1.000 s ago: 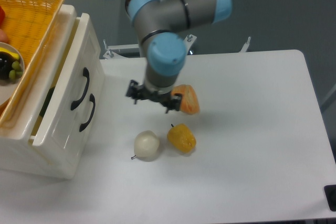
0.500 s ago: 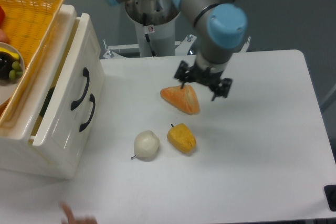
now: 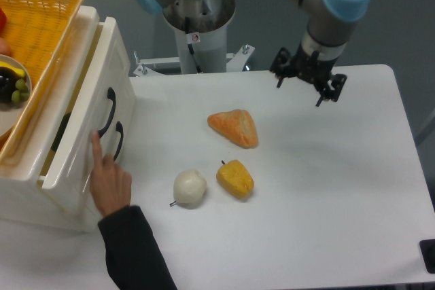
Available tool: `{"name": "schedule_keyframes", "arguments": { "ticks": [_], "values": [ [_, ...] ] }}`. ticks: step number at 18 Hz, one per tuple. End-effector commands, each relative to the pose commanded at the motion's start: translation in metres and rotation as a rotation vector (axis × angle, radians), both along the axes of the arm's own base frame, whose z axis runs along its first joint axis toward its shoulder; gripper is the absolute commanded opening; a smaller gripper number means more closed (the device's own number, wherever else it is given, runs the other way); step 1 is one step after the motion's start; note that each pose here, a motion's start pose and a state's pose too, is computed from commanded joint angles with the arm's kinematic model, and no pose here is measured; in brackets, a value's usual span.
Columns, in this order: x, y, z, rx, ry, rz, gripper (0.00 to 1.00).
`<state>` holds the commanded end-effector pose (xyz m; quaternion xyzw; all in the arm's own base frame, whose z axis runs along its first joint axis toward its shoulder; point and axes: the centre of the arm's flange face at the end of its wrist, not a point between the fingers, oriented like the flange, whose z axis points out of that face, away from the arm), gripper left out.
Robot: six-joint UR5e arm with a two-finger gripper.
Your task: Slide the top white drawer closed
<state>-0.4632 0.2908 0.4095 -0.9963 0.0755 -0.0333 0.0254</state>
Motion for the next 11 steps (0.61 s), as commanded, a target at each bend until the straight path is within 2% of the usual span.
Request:
{"name": "schedule_keyframes", "arguments": {
  "ticks": [2,5,7,11],
  "values": [
    [-0.004,-0.01,0.003,-0.002,0.008,-0.045,1.0],
    [0.0,-0.021,0.013,0.002,0.023,-0.033,1.0],
    [-0.003,-0.036,0.016,0.0,0.005,-0.004,1.0],
    [-0.003,-0.05,0.023,0.002,0.002,-0.02,1.0]
  ]
}}
